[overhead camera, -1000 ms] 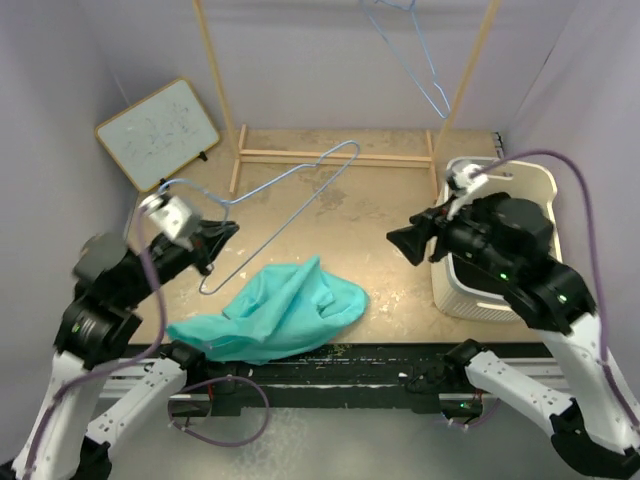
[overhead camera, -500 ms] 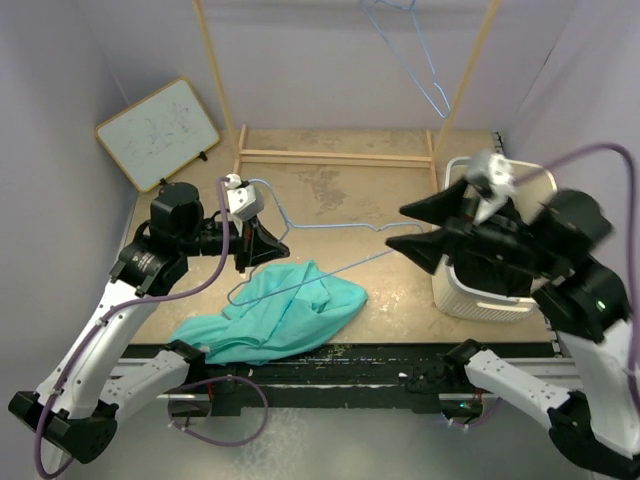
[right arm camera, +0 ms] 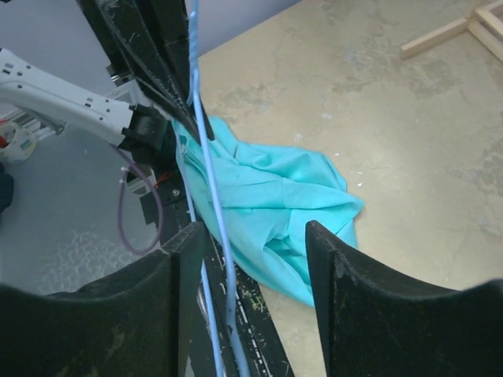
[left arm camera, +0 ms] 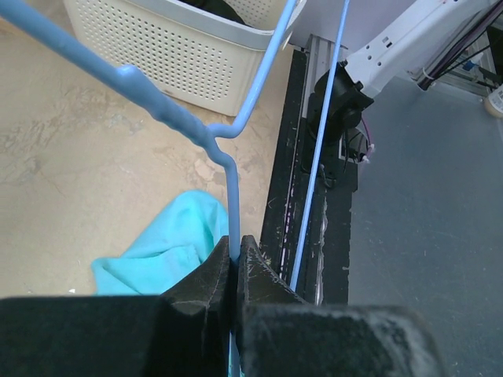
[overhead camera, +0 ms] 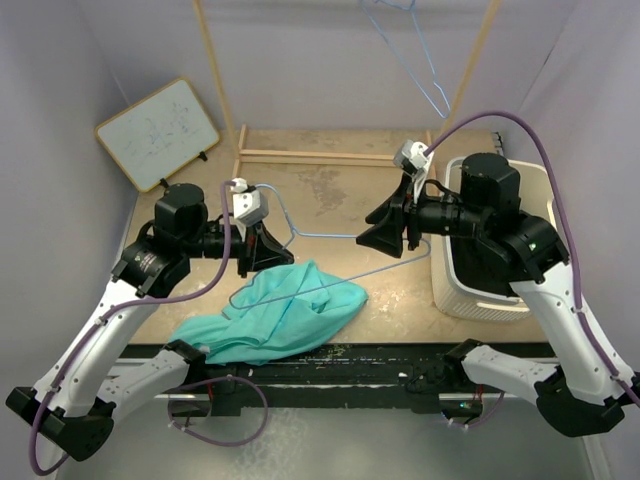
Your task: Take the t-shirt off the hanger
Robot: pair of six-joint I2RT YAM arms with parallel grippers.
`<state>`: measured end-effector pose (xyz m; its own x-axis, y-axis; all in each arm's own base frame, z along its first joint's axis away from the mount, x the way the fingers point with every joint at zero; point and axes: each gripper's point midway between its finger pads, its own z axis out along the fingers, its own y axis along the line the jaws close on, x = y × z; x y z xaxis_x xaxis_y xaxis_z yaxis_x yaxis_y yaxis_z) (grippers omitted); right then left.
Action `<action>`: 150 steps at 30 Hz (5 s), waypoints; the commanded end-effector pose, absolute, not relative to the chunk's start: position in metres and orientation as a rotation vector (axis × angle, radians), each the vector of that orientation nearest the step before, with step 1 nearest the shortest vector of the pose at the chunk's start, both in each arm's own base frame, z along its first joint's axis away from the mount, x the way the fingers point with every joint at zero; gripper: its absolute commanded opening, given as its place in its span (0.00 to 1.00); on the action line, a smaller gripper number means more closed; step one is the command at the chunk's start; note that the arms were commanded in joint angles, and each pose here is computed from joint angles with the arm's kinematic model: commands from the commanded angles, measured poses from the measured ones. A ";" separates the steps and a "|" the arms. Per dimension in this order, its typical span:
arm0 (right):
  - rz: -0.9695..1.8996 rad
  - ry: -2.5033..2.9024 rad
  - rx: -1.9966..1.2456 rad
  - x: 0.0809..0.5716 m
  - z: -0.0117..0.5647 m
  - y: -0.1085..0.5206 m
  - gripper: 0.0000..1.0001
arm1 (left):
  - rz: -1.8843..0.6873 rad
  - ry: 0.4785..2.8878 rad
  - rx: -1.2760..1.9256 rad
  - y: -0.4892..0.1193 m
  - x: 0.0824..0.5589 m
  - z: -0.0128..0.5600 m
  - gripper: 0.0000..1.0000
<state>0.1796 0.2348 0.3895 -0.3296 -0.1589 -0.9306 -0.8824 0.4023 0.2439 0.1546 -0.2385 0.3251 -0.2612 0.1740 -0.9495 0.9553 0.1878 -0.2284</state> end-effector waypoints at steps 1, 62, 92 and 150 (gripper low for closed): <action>1.065 1.726 -0.981 0.168 0.393 0.240 0.54 | -1.119 1.505 1.098 -0.240 0.157 0.348 0.00; 0.290 1.376 0.057 0.481 0.548 0.208 0.00 | -0.572 1.556 0.416 -0.124 0.170 0.322 0.46; 0.789 2.048 -1.002 0.172 0.161 0.404 0.93 | -0.557 1.555 0.381 -0.119 0.172 0.323 0.45; 0.271 1.869 0.202 0.321 0.365 0.057 0.00 | -0.485 1.543 0.284 -0.099 0.175 0.327 0.45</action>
<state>0.3372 0.1182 0.3469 -0.3216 0.1941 -0.9268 -0.1619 0.9531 0.2558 0.1729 -0.0982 0.3213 -0.0500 -0.1009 -0.9936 0.4698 0.8756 -0.1125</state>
